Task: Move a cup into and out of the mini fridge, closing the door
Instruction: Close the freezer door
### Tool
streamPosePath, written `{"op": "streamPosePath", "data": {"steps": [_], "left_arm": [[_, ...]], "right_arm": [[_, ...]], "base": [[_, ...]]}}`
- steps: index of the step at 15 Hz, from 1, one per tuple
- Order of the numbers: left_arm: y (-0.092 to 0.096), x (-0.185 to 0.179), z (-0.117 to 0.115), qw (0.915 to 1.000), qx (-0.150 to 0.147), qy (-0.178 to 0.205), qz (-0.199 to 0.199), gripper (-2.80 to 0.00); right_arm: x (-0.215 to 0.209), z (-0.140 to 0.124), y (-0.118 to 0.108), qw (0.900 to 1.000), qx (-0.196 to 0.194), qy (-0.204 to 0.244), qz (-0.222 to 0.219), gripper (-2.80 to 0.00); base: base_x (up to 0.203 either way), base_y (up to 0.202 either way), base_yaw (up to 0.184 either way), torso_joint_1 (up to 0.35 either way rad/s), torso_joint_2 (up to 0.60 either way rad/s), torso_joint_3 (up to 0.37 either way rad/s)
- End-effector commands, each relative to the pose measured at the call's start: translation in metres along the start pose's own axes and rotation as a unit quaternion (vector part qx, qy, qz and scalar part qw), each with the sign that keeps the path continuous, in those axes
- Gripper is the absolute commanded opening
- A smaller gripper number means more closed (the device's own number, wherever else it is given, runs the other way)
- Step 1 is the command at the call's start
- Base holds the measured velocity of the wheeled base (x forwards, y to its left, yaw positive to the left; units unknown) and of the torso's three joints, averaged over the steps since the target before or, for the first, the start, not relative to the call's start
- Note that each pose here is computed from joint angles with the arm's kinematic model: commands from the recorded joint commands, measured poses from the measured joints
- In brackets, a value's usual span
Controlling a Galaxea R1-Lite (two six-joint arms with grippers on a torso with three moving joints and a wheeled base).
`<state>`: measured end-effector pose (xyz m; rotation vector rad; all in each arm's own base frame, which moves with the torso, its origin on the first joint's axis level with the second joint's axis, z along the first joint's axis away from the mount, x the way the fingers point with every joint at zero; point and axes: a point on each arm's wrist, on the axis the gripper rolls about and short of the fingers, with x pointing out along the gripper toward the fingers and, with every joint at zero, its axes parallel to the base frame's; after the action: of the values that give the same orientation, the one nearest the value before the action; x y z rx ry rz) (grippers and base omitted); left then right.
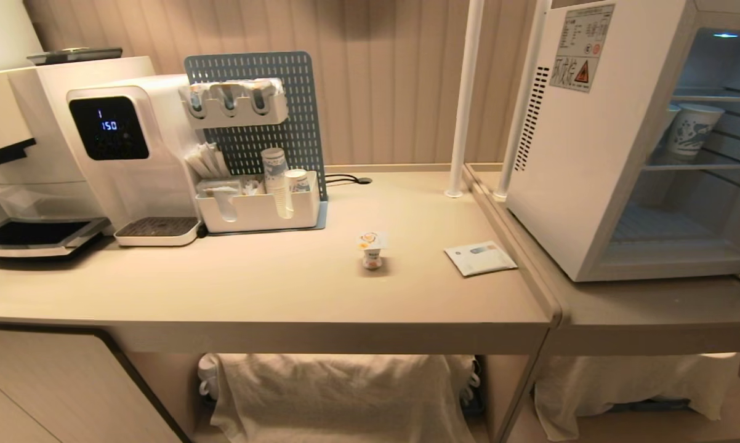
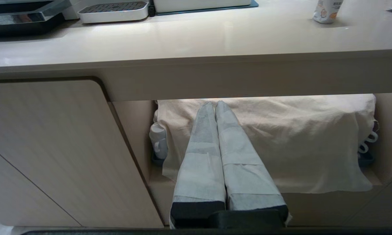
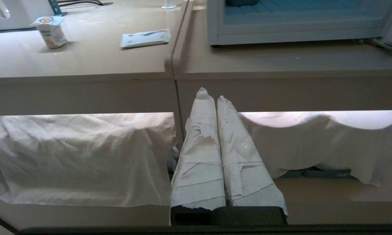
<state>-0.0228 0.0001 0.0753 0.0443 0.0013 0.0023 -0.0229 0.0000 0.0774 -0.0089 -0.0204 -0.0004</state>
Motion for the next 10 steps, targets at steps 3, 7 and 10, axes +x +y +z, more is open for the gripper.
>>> {"op": "streamPosePath", "data": {"steps": [3,7,10], "left_arm": [[0.0,0.0,0.0,1.0,0.0,0.0,0.0,-2.8],[0.0,0.0001,0.0002,1.0,0.001,0.0,0.0,-2.8],[0.0,0.0,0.0001,1.0,0.001,-0.001,0.0,-2.8]], "right_arm": [[0.0009,-0.0029,0.0,1.0,-0.001,0.006,0.0,-2.8],[0.0009,-0.0029,0.0,1.0,-0.001,0.006,0.0,-2.8],[0.0009,-0.0029,0.0001,1.0,-0.001,0.006,0.001,-2.8]], "base": [[0.0,-0.195,-0.001,0.005,0.0,0.003],[0.0,-0.195,0.002,0.001,0.0,0.003],[0.0,-0.197,0.001,0.005,0.0,0.004]]}}
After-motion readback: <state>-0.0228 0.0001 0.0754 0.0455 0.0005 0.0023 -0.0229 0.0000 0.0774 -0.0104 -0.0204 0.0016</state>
